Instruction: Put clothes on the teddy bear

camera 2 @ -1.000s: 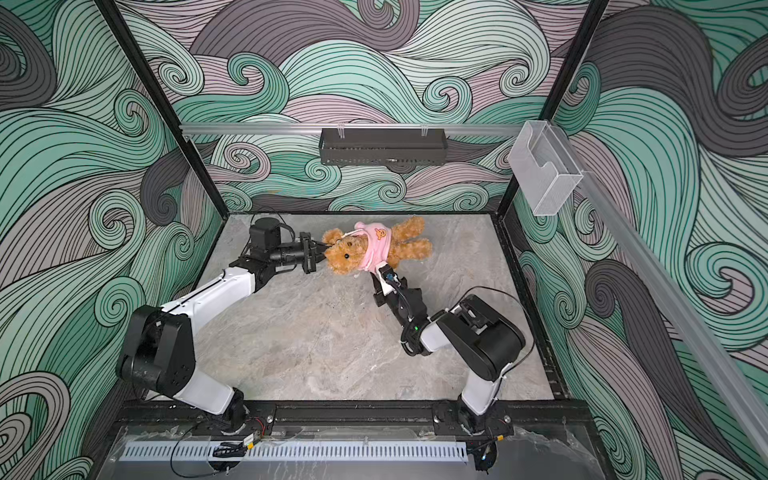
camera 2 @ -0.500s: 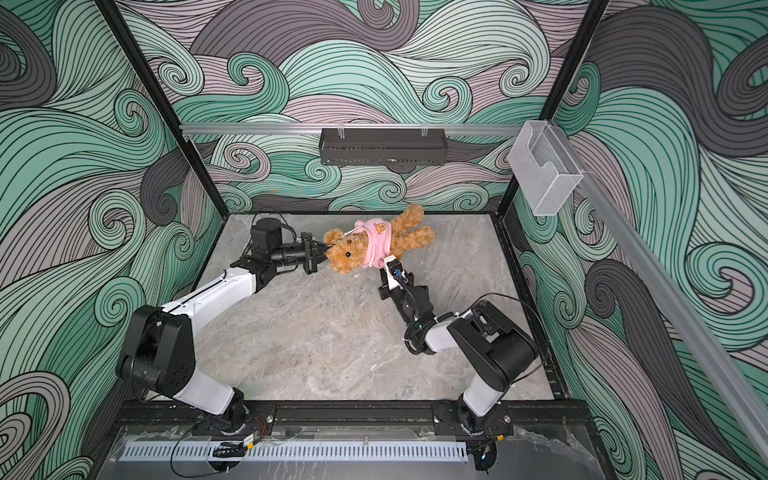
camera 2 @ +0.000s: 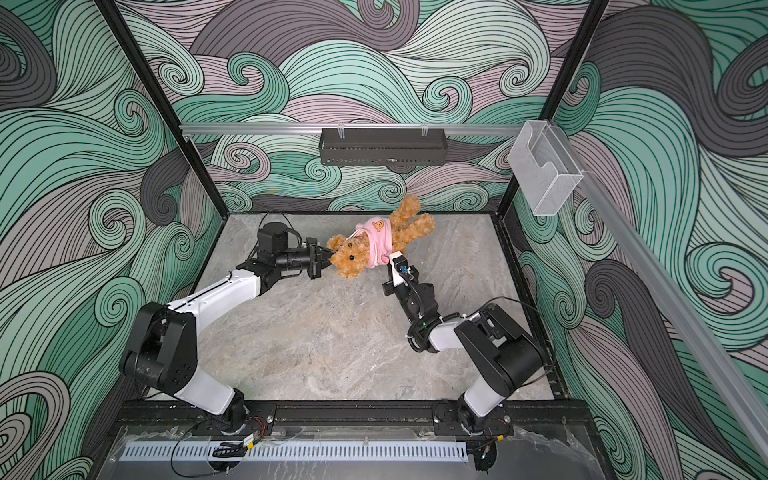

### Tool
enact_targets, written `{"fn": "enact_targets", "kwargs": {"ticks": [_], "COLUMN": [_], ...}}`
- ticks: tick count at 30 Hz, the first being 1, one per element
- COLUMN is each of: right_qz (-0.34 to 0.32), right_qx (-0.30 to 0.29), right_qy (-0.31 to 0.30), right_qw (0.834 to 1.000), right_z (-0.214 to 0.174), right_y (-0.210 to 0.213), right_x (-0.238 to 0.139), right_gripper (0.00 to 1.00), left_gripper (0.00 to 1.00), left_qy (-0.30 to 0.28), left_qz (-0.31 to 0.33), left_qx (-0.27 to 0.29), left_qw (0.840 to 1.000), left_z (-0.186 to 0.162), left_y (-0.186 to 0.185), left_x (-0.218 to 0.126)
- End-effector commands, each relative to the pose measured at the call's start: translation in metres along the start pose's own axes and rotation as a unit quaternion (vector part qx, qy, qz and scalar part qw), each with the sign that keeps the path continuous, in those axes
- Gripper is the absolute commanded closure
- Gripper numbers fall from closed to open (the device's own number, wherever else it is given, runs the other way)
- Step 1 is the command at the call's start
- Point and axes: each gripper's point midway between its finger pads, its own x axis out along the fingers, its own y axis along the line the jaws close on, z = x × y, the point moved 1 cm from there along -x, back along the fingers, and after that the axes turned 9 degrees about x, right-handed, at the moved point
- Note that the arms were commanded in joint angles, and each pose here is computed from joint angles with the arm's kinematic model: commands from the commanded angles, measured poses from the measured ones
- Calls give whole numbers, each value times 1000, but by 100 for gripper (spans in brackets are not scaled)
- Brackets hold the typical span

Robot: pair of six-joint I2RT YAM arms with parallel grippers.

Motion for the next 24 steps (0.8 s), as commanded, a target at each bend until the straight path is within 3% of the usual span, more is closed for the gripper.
{"fn": "enact_targets", "kwargs": {"ticks": [1, 11, 24], "right_qz": [-24, -147, -180], "right_qx": [7, 87, 126], "right_qy": [-25, 40, 87], "right_qw": [999, 985, 972], "right_z": [17, 4, -6], "right_y": [-10, -75, -100], "right_x": [-6, -25, -45], "right_gripper": [100, 100, 100], "left_gripper": [100, 100, 100], "left_qy": [7, -6, -20], "left_qz": [14, 99, 174], "left_qx": [17, 65, 120], "left_qw": [1000, 993, 977], "left_z": [-1, 2, 12], "left_y": [10, 37, 65], "left_x": [5, -1, -10]}}
